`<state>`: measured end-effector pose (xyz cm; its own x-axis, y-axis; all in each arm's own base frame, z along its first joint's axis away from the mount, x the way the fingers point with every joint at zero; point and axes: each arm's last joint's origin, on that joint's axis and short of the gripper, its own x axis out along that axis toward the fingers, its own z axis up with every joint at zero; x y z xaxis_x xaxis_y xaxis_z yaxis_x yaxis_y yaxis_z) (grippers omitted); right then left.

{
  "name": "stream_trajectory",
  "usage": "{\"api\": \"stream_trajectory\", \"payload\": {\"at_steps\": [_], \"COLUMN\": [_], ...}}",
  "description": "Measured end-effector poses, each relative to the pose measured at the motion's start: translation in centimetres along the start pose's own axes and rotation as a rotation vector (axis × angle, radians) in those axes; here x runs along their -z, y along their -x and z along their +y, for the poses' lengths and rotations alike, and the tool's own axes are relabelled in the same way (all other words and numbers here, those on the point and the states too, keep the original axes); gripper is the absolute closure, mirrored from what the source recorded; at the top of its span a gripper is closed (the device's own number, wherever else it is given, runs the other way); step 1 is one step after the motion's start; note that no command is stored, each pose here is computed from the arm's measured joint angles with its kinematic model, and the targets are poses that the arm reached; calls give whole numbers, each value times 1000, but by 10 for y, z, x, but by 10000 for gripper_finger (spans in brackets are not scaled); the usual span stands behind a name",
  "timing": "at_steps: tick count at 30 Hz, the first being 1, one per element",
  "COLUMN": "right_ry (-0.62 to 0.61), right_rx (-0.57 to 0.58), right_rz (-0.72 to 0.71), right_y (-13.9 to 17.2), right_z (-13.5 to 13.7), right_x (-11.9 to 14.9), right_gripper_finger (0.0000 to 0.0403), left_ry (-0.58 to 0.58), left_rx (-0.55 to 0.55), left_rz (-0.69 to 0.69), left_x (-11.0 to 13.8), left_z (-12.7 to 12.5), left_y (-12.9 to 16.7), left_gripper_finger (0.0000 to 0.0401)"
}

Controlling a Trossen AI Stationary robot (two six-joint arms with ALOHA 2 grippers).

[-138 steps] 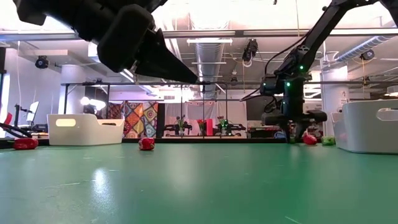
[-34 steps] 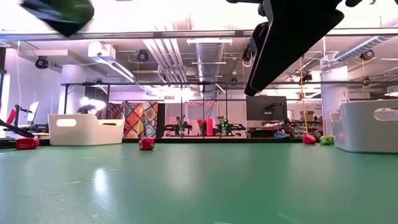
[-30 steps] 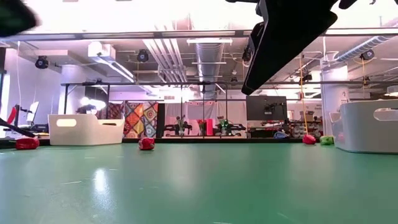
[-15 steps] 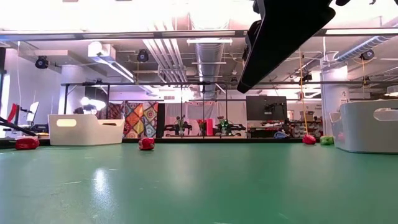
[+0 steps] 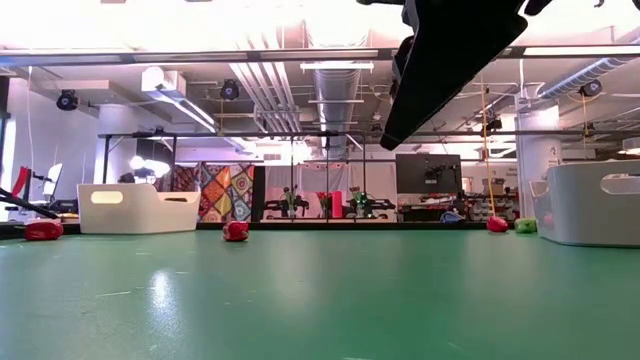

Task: Sort produce into baskets
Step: Put the green chili pepper into the black bin, then move the green chili peppers to the center of the table

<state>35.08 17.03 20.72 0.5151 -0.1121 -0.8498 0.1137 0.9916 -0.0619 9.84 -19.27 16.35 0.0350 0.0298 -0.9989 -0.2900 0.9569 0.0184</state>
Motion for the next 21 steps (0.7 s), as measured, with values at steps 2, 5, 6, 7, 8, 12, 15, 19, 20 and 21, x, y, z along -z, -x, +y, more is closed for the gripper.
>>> {"api": "stream_trajectory", "payload": {"at_steps": [2, 5, 6, 7, 8, 12, 15, 19, 20, 21], "right_ry": [-1, 2, 4, 3, 2, -17, -104, -263, -297, -325], "right_rx": [4, 28, 41, 52, 63, 89, 128, 205, 228, 254], "right_rz": [4, 9, 10, 10, 12, 25, 35, 101, 121, 146], "right_y": [3, 12, 15, 18, 21, 29, 36, 46, 49, 52], "right_z": [-1, -4, -5, -7, -9, -20, -35, -61, -69, -77], "right_x": [-3, -7, -9, -11, -12, -15, -17, -16, -15, -14], "right_gripper_finger": [78, 69, 67, 65, 63, 60, 62, 72, 75, 78], "left_ry": [-1, -3, -3, -4, -7, -4, -6, -10, -7, 6], "left_rx": [-18, -68, -71, -71, -80, -114, -111, -89, -80, -67], "left_rz": [13, 22, 21, 21, 22, -44, -256, -631, -687, -712], "left_x": [0, 0, 0, -1, -1, -4, -12, -25, -30, -35], "left_z": [0, 2, 1, 0, 0, -3, -8, -16, -18, -19], "left_y": [5, 14, 18, 22, 27, 46, 60, 70, 71, 72], "left_gripper_finger": [287, 262, 254, 248, 242, 228, 226, 230, 231, 233]}}
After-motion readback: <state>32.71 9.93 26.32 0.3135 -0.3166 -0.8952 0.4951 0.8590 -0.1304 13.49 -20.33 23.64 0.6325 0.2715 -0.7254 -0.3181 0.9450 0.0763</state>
